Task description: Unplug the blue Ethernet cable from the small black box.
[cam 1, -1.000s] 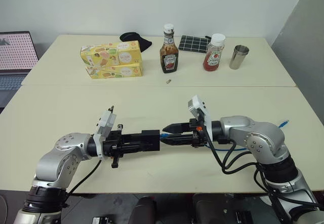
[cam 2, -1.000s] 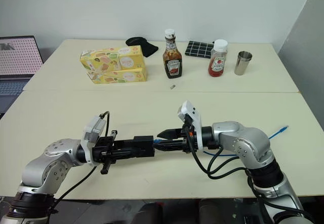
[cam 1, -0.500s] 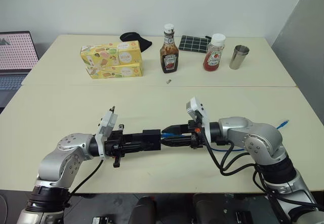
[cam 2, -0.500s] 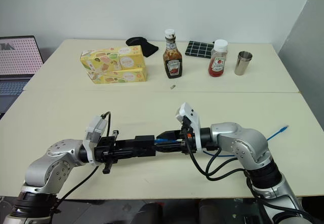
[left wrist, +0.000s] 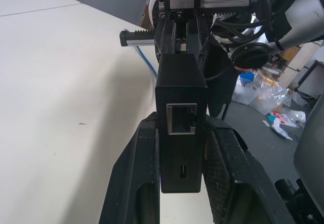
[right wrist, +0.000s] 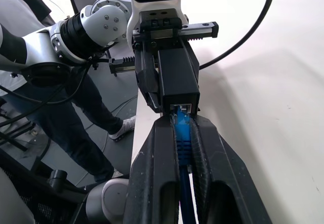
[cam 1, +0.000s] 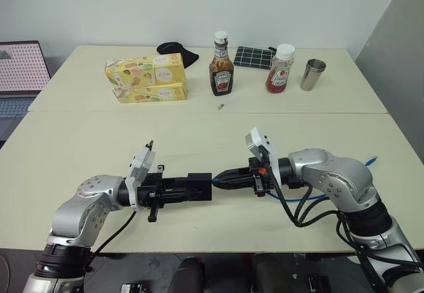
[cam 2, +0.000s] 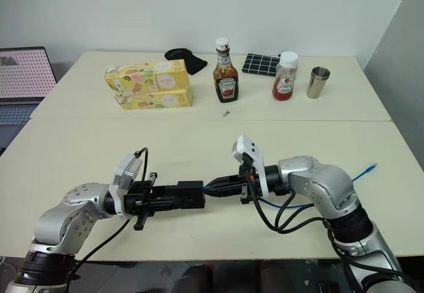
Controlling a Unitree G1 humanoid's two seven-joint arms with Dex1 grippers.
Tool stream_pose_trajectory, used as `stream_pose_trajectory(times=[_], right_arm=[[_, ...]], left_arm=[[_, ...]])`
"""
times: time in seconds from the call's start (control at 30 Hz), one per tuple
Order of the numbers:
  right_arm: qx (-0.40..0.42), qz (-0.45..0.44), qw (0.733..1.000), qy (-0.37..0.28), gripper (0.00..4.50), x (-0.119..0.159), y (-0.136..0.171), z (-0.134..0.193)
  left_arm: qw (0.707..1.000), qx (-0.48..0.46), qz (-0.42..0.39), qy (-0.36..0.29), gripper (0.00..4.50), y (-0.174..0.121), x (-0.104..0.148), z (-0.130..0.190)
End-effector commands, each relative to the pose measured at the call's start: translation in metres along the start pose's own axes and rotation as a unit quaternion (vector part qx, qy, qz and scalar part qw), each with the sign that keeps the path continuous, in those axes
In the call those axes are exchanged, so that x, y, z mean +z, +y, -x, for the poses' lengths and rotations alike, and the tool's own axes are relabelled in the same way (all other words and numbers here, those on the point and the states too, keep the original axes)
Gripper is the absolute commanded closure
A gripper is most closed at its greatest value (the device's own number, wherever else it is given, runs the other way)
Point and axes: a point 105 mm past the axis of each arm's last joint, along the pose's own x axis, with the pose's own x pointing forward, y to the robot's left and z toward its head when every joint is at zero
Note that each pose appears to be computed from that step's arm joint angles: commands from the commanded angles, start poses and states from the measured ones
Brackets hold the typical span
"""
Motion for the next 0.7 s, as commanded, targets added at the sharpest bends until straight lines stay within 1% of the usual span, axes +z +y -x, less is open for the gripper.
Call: stream_pose_trajectory(times=[0.03,0.13,0.3,0.37,0.53,0.6,0.63,0.7], right_arm=[[0.000,0.022,1.000,-0.002,4.46,0.009,-0.001,0.002],[-0.008,0.014,1.000,0.000,4.46,0.008,-0.004,0.004],[-0.044,-0.004,0.999,0.000,4.46,0.002,-0.015,0.017],[-0.056,-0.006,0.998,0.000,4.46,0.001,-0.018,0.022],[-0.111,0.002,0.994,-0.007,4.46,-0.002,-0.038,0.036],[-0.142,0.014,0.990,-0.015,4.46,0.000,-0.050,0.040],[-0.189,0.031,0.981,-0.018,4.46,0.001,-0.067,0.045],[-0.251,0.057,0.966,-0.017,4.46,0.001,-0.089,0.051]], left_arm=[[1.000,-0.007,-0.021,-0.003,3.72,-0.005,0.008,0.000],[1.000,0.011,-0.021,0.004,3.72,-0.003,0.004,0.003],[0.998,0.061,-0.015,0.011,3.72,-0.002,-0.007,0.017],[0.997,0.074,-0.010,0.006,3.72,-0.004,-0.008,0.021],[0.996,0.094,0.000,-0.003,3.72,-0.012,-0.008,0.026],[0.995,0.099,0.000,-0.003,3.72,-0.014,-0.006,0.026],[0.994,0.106,-0.001,-0.005,3.72,-0.013,-0.005,0.026],[0.993,0.115,-0.002,-0.007,3.72,-0.012,-0.003,0.026]])
